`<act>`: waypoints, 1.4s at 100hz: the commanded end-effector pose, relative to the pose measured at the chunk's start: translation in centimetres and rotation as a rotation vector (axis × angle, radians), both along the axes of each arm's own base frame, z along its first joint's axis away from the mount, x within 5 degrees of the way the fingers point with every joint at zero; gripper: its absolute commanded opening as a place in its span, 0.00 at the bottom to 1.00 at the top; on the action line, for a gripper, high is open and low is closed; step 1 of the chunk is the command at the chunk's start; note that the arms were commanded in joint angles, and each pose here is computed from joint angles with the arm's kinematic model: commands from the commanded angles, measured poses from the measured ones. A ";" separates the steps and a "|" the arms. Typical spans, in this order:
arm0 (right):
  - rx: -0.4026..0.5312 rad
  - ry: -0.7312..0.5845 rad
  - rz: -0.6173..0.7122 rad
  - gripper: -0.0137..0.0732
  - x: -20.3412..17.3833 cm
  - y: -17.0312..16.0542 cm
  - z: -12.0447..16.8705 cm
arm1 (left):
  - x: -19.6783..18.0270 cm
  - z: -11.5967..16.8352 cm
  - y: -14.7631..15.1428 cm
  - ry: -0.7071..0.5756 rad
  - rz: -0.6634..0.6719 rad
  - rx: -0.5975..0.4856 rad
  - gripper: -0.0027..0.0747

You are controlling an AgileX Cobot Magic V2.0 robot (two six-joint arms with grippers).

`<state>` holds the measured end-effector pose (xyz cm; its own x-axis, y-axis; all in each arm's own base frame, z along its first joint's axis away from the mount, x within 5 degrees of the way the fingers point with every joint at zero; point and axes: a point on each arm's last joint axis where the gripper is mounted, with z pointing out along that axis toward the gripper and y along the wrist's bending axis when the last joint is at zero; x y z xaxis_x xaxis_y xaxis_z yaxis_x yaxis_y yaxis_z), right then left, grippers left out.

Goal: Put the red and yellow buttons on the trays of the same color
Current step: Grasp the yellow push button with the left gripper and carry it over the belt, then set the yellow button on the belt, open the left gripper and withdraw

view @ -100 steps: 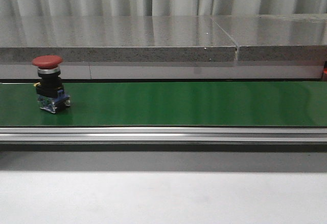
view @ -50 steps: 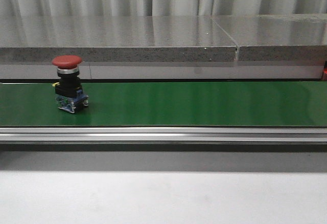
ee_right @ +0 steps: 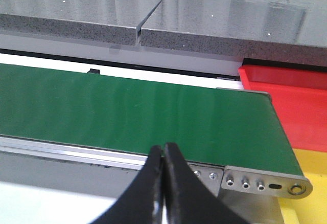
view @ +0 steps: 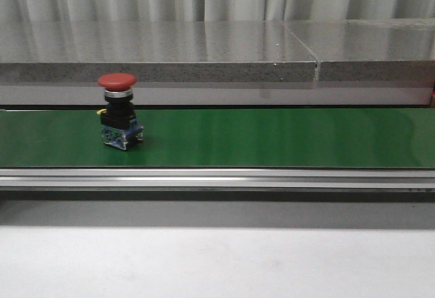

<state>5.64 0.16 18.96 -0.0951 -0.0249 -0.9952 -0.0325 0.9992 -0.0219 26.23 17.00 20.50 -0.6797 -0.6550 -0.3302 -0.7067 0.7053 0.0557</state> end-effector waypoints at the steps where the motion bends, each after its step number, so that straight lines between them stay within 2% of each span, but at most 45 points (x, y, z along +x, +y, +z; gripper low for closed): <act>1: -0.008 -0.104 0.002 0.08 -0.1 0.0 1.1 | -0.5 3.8 -0.2 -0.111 0.007 0.071 0.01; 17: -0.008 -0.104 0.002 0.08 -0.1 0.0 1.1 | -2.2 7.5 -1.6 -0.185 -0.009 0.120 0.01; 35: -0.008 -0.104 0.002 0.08 -0.1 0.0 1.1 | -2.8 10.9 -4.9 -0.277 -0.131 0.172 0.01; 67: -0.008 -0.104 0.002 0.08 -0.1 0.0 1.1 | 0.0 13.0 -10.4 -0.319 -0.392 0.174 0.01; 106: -0.008 -0.104 0.002 0.08 -0.1 0.0 1.1 | 4.7 11.0 -14.2 -0.226 -0.543 0.106 0.01; 140: -0.008 -0.104 0.002 0.08 -0.1 0.0 1.1 | 6.8 9.6 -15.0 -0.214 -0.572 0.017 0.01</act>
<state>5.64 0.16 18.96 -0.0951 -0.0249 -0.9952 -0.0325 0.9992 -0.0219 32.71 2.28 28.19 -0.8798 -0.2109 -0.4261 -0.2296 0.9733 -0.0077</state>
